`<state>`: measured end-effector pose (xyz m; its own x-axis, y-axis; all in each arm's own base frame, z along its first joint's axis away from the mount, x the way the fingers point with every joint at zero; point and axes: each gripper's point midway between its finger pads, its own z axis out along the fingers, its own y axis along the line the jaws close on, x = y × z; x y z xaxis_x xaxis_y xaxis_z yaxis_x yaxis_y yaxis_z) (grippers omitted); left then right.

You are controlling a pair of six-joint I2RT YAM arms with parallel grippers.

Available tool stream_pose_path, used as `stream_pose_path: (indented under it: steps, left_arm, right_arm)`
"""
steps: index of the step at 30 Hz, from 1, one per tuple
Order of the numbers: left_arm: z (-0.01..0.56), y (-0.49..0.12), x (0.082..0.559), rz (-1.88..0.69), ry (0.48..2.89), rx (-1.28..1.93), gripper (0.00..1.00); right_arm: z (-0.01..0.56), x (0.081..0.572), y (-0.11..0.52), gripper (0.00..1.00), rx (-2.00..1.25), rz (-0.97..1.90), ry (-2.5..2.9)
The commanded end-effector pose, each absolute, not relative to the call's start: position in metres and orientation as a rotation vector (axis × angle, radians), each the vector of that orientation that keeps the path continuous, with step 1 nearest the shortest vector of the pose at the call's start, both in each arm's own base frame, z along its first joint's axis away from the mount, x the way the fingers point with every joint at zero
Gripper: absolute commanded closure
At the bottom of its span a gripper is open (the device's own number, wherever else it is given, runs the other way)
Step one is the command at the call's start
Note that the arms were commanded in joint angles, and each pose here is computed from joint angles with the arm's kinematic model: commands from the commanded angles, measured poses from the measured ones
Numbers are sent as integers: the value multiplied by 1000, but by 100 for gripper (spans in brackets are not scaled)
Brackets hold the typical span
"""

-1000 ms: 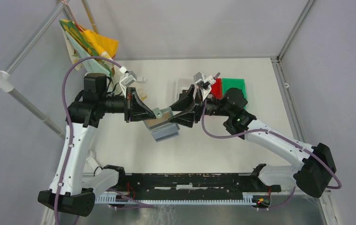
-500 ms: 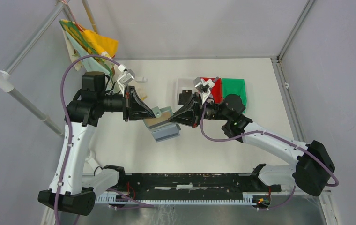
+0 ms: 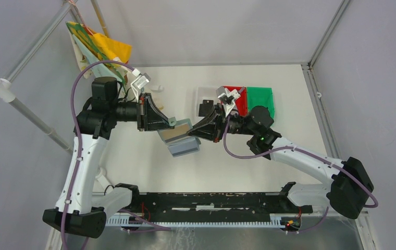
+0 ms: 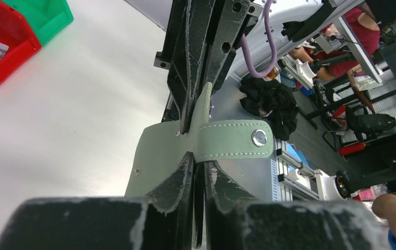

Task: Take the credit cards out of the card holder
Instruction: Remove the credit card from the card holder.

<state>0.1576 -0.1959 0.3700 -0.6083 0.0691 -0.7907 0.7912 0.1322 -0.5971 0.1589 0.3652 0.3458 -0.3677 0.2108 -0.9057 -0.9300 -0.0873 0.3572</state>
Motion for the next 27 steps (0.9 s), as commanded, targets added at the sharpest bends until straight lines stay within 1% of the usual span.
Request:
stream_pose_path:
  steps: [1, 4, 8, 10, 12, 18, 21, 27]
  left_arm:
    - [382, -198, 151, -1609, 1778, 837, 90]
    - [383, -199, 151, -1641, 1799, 812, 96]
    - [383, -199, 150, -1688, 1814, 798, 96]
    - [383, -199, 149, -1701, 1817, 797, 94]
    - [383, -199, 148, -1712, 1820, 794, 89]
    - [384, -199, 147, -1726, 1824, 791, 86]
    - [385, -199, 146, -1735, 1818, 797, 82]
    - [386, -199, 145, -1755, 1816, 801, 82]
  right_arm:
    - [377, 151, 358, 100, -871, 1583, 1135]
    - [374, 149, 358, 100, -891, 1567, 1130]
    - [372, 147, 360, 100, -903, 1548, 1130]
    - [372, 147, 360, 100, -906, 1543, 1129]
    - [373, 148, 361, 100, -905, 1538, 1128]
    - [374, 148, 363, 100, -908, 1535, 1124]
    - [374, 147, 364, 100, -910, 1534, 1126]
    - [376, 150, 364, 100, -908, 1520, 1132]
